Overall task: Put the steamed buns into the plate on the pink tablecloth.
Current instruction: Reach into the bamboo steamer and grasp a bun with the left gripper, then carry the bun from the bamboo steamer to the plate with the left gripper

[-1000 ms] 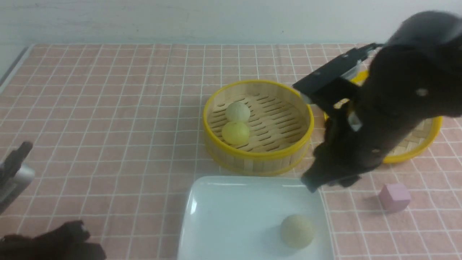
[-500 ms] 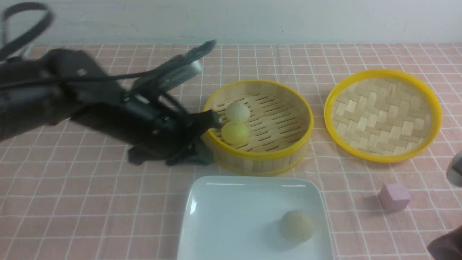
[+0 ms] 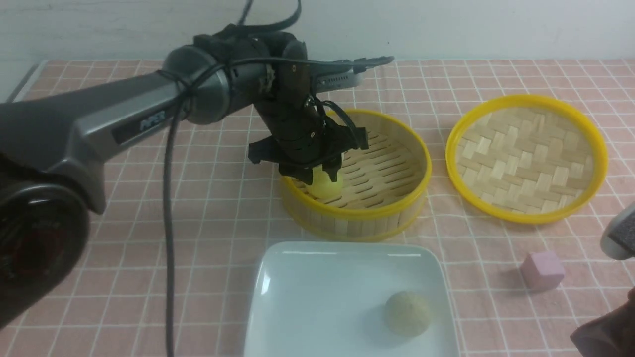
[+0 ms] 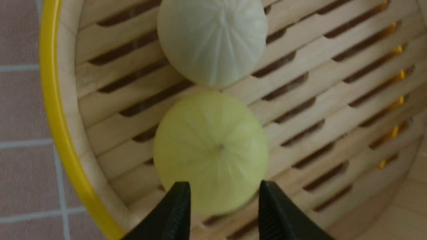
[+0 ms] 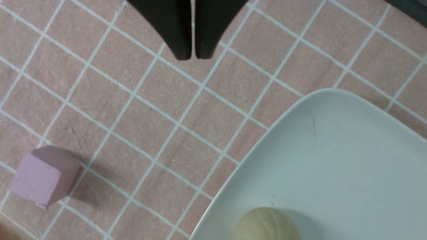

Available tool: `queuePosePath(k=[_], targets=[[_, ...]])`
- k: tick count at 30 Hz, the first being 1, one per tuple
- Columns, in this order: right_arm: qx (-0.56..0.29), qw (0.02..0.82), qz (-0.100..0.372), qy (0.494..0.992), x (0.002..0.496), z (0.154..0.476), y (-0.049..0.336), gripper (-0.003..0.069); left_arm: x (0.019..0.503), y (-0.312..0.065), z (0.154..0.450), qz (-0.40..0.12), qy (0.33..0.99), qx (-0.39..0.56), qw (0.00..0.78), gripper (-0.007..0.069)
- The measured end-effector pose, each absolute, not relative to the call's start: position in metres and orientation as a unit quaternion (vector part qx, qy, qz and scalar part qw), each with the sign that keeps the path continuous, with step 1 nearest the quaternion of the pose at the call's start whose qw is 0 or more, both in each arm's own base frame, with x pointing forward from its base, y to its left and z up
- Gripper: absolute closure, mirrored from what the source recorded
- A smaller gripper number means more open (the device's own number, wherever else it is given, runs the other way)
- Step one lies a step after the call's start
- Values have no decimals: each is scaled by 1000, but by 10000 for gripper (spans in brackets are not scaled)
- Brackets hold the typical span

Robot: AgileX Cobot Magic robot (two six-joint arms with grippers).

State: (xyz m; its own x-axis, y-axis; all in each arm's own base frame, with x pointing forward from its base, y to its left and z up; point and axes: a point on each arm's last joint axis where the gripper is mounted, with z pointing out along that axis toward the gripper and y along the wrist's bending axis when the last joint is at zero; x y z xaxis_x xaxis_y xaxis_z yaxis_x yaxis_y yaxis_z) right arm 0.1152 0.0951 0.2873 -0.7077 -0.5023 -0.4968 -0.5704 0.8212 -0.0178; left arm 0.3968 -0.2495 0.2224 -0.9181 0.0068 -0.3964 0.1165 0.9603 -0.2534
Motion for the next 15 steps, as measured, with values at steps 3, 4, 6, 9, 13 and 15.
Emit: queuePosePath(k=[3, 4, 6, 9, 13, 15], targets=[[-291, 258, 74, 918, 116, 288, 96, 650, 402, -252, 205, -129, 972, 30, 193, 387], [-291, 260, 75, 918, 117, 289, 97, 649, 402, -252, 202, -128, 973, 30, 190, 423], [-291, 261, 75, 917, 117, 289, 97, 648, 402, -253, 203, -129, 973, 31, 191, 501], [-290, 262, 76, 917, 117, 289, 97, 642, 393, -257, 226, -130, 967, 56, 210, 599], [-290, 262, 76, 917, 117, 289, 97, 638, 361, -253, 285, -124, 960, 106, 226, 608], [-290, 263, 77, 917, 117, 289, 97, 635, 326, -244, 319, -105, 961, 135, 219, 608]])
